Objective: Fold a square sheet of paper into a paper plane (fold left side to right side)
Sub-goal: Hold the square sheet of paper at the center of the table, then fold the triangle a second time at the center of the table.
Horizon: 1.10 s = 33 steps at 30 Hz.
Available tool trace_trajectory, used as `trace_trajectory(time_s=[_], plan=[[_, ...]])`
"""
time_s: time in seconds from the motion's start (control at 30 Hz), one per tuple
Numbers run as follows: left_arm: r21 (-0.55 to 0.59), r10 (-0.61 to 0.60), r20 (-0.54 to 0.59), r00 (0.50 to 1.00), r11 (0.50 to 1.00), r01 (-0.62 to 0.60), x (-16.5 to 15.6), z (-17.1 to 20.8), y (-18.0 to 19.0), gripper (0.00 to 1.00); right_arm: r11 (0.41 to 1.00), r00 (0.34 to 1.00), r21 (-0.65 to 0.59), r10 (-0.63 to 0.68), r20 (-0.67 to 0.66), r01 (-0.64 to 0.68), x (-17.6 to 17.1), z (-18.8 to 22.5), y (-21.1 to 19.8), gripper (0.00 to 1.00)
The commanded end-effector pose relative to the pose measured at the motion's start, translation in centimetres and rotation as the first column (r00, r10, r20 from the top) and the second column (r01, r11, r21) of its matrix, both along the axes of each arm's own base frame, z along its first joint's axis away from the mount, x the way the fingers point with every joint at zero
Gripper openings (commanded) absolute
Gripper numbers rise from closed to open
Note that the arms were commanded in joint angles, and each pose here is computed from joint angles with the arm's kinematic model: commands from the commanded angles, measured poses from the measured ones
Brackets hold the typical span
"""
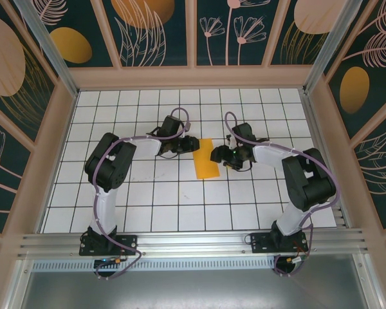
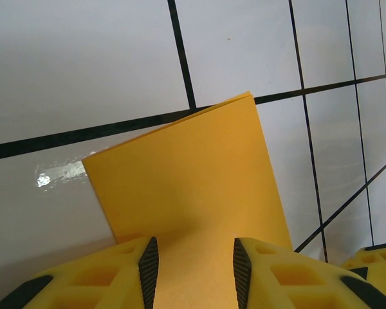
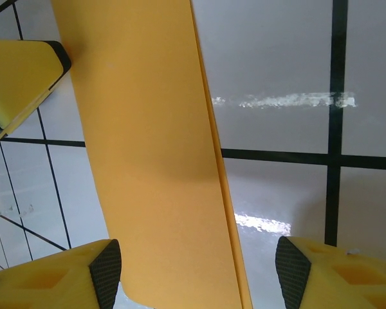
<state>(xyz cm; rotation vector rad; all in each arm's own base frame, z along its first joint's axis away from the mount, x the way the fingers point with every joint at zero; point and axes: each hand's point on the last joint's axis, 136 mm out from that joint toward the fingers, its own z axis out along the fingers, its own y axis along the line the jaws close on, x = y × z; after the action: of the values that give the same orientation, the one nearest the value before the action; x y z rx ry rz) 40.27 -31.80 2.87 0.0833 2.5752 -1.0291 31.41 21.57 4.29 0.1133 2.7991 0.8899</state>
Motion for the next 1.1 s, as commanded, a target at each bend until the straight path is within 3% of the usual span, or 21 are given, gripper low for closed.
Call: trace_trajectory(time_s=[0.0,0.5,1.07], plan=[[0.050,0.017,-0.050,0.999,0.999,-0.014,-0.6,-2.3,0.9,0.39,1.000,1.000,0.013,-0.006,0.000,0.006,0.7,0.5,0.2,0.68],[0.253,0.012,-0.050,0.999,0.968,0.001,-0.6,-3.8,1.0,0.40,1.000,1.000,0.013,-0.015,0.010,0.015,0.9,0.7,-0.1,0.68],[0.238,0.004,-0.051,0.999,0.971,0.009,-0.8,-3.7,0.7,0.39,0.990,0.998,0.138,0.022,-0.059,-0.013,0.3,-0.3,2.4,0.61]])
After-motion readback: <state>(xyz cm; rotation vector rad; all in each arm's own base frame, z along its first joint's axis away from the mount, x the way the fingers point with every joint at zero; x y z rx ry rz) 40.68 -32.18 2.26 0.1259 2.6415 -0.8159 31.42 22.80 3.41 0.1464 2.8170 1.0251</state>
